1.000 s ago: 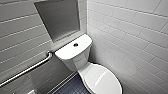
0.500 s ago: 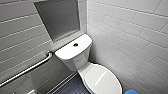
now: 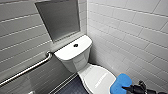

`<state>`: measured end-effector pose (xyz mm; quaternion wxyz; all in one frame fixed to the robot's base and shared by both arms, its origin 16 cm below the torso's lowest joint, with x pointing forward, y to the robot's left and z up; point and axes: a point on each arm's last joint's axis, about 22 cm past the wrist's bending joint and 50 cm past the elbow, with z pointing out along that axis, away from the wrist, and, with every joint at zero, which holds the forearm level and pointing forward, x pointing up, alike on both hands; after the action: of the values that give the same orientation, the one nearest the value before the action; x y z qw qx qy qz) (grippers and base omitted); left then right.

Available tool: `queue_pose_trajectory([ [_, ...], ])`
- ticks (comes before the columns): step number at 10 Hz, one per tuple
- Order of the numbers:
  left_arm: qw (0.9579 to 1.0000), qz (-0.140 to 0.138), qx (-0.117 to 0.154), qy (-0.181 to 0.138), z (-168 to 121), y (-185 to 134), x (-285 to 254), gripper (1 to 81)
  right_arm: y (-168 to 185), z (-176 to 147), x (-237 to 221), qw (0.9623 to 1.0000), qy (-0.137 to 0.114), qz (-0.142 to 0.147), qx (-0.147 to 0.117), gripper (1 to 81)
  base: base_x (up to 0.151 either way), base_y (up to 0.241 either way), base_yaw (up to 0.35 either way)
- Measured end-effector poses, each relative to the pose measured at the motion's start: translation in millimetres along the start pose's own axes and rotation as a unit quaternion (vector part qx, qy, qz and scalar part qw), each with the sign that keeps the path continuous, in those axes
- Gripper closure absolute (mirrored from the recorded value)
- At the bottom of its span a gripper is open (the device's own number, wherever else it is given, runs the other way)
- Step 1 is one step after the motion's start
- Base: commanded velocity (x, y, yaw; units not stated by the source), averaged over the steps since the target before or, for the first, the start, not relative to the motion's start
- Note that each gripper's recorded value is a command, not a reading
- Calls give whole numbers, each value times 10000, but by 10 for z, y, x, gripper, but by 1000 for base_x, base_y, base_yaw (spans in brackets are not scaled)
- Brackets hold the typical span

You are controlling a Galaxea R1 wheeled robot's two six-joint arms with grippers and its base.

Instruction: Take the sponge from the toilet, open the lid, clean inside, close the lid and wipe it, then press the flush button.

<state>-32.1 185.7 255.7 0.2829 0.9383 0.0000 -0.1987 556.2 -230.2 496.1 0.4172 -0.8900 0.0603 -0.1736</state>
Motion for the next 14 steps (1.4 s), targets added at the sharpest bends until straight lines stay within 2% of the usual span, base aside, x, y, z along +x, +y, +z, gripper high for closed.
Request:
queue_pose_trajectory([
  [1, 10000, 2, -12, 0, 44, -12, 41, 10, 31, 151, 235, 9998, -74, -156, -45, 811, 0, 0, 0],
  [2, 10000, -49, -27, -76, 71, -16, -20, 10, 48, 335, 345, 9996, -197, -191, -45, 811, 0, 0, 0],
  [4, 9995, -164, -52, -256, 100, -17, -163, 10, 185, 761, 411, 9988, -475, -75, -107, 811, 0, 0, 0],
  [5, 9995, -181, -46, -266, 104, -23, -167, 10, 224, 899, 489, 9985, -514, -67, -160, 811, 0, 0, 0],
  [7, 9993, -205, -60, -298, 110, -8, -219, 10, 263, 1175, 686, 9986, -448, -26, -261, 811, 0, 0, 0],
  [11, 9993, -217, -74, -305, 124, 15, -235, 10, 259, 1952, 920, 9982, -334, 131, -479, 811, 0, 0, 0],
  [14, 9992, -216, -133, -309, 169, 101, -238, 10, 358, 2396, 1060, 9960, -141, 363, -806, 811, 0, 0, 0],
])
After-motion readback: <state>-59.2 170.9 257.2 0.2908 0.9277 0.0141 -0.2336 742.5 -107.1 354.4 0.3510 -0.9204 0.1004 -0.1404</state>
